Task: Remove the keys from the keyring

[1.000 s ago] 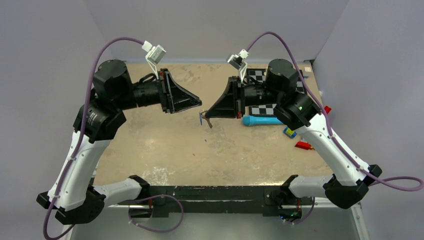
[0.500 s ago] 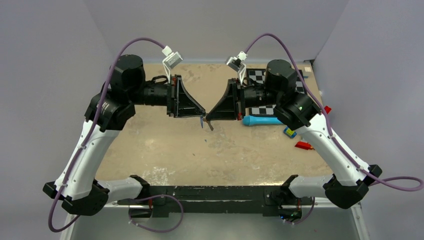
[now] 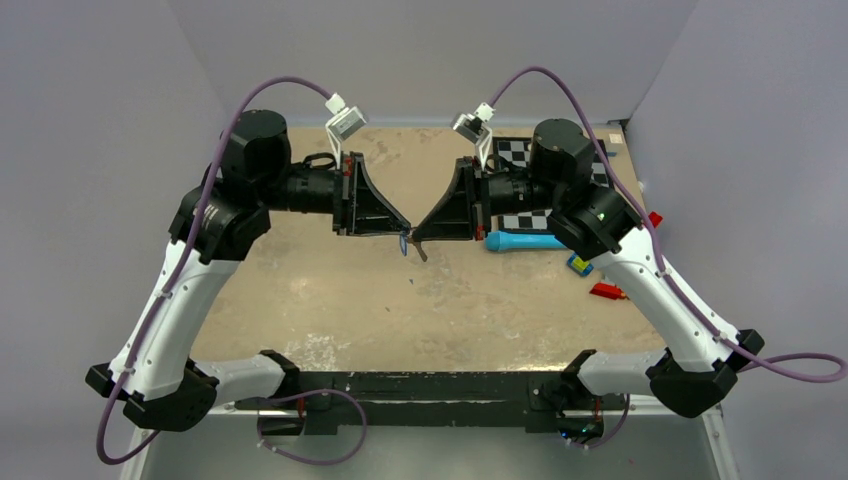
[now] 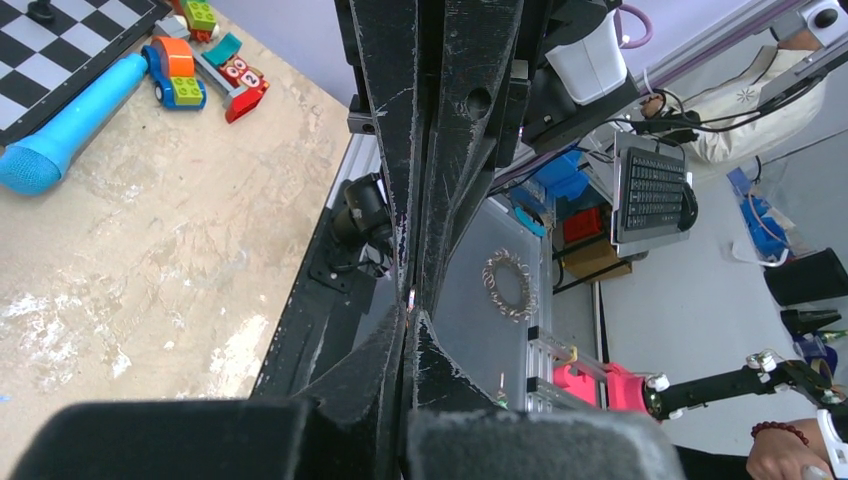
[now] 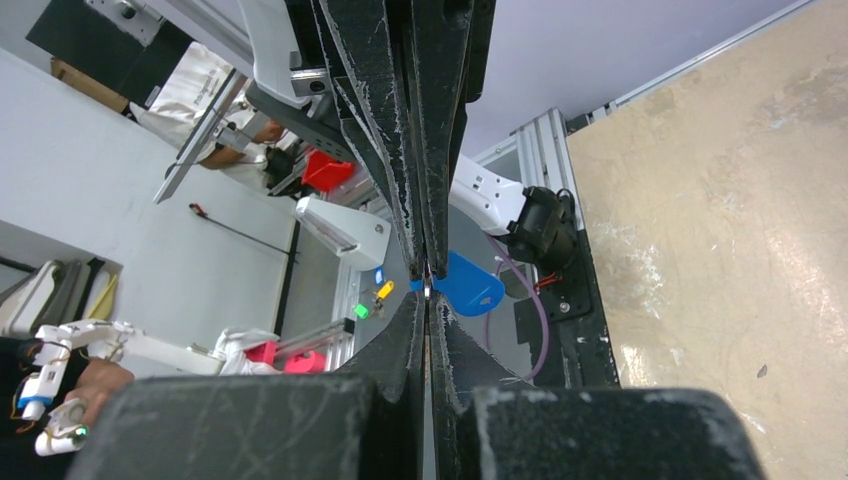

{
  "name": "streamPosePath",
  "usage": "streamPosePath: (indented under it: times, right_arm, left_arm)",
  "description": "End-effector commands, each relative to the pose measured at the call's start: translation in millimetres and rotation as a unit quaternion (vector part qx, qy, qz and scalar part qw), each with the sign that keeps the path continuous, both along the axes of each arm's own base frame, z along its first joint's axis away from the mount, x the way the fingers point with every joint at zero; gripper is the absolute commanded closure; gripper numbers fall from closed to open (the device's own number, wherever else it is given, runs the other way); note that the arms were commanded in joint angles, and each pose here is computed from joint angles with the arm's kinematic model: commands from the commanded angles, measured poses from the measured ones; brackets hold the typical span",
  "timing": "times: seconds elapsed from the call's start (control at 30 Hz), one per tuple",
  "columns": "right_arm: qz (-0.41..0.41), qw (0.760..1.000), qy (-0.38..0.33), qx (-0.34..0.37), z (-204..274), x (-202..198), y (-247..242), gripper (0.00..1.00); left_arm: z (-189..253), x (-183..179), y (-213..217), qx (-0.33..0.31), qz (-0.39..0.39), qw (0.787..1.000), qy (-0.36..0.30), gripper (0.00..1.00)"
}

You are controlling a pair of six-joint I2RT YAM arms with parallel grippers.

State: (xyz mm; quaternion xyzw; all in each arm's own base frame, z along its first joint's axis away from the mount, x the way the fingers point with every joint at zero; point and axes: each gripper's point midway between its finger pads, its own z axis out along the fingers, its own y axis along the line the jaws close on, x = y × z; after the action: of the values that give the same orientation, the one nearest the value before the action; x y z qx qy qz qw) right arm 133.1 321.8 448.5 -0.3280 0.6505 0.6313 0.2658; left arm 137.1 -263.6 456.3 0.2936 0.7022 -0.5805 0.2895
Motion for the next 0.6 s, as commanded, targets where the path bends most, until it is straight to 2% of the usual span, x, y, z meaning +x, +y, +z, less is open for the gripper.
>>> streamPosePath:
  times: [0.0, 0.33, 0.57]
  right_arm:
    - [0.016, 0.999, -0.036, 0.027, 22.3, -14.6, -8.2, 1.0]
    - [0.001, 0.999, -0.036, 0.025, 19.1, -12.3, -9.7, 1.0]
    - [-0.01, 0.999, -0.035, 0.031, 22.2, -8.4, -8.1, 1.0]
  left_arm:
    - [12.4, -2.5, 3.9, -0.011, 0.007, 1.0, -0.026, 1.0]
    - [20.6, 14.2, 10.3, -0.019, 0.085, 0.996, -0.037, 1.0]
    - [20.2, 21.3, 9.1, -0.041, 0.111, 0.993, -0.019, 1.0]
